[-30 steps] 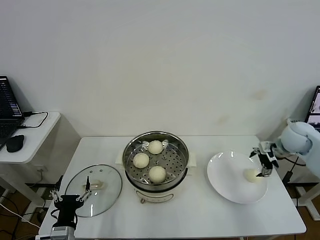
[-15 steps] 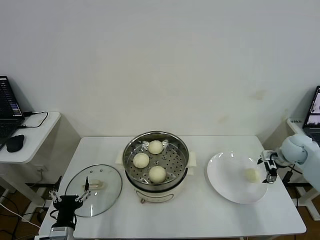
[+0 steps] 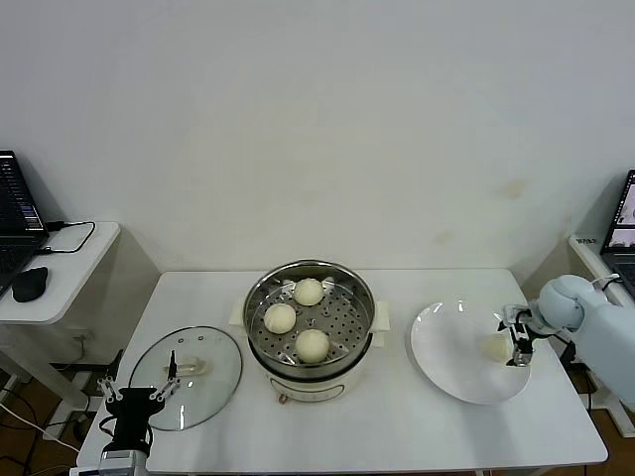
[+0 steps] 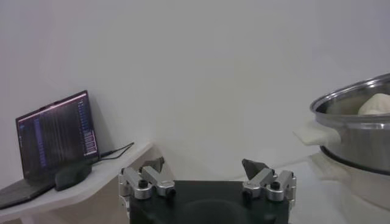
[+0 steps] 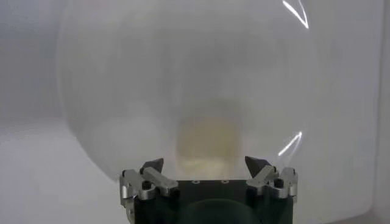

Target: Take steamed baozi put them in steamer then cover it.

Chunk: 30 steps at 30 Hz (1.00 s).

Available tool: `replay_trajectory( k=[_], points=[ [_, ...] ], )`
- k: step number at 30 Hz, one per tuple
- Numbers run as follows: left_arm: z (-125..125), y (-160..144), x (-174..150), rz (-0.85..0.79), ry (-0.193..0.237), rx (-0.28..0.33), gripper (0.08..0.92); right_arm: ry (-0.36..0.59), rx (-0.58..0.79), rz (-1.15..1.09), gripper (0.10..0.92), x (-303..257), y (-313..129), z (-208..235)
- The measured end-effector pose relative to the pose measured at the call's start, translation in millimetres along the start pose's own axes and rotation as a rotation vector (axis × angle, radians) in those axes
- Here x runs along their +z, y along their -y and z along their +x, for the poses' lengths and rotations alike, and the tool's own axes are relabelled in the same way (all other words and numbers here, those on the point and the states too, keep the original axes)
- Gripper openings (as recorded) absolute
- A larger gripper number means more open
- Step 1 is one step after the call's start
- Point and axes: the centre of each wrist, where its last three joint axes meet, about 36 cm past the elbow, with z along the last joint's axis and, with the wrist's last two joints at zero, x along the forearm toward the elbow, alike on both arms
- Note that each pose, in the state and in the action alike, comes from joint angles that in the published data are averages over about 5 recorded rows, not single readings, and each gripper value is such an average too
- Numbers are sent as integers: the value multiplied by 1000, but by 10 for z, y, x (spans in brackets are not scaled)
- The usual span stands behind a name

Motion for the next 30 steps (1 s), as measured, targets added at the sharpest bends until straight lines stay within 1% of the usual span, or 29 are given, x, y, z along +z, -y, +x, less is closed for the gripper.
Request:
replay_trajectory(
  k=[11, 19, 25, 30],
  points=[
    [7, 5, 18, 1, -4, -1, 823, -14, -8, 2, 688, -35, -4, -81],
    [9, 7, 0, 3, 1, -2, 823, -12, 3, 2, 559, -44, 52, -8],
    [2, 4, -19, 3, 8, -2, 823, -6, 14, -4, 528, -52, 131, 188],
    [-15, 6, -33, 4, 13, -1, 823, 14, 46, -3, 526, -119, 276, 545]
  ],
)
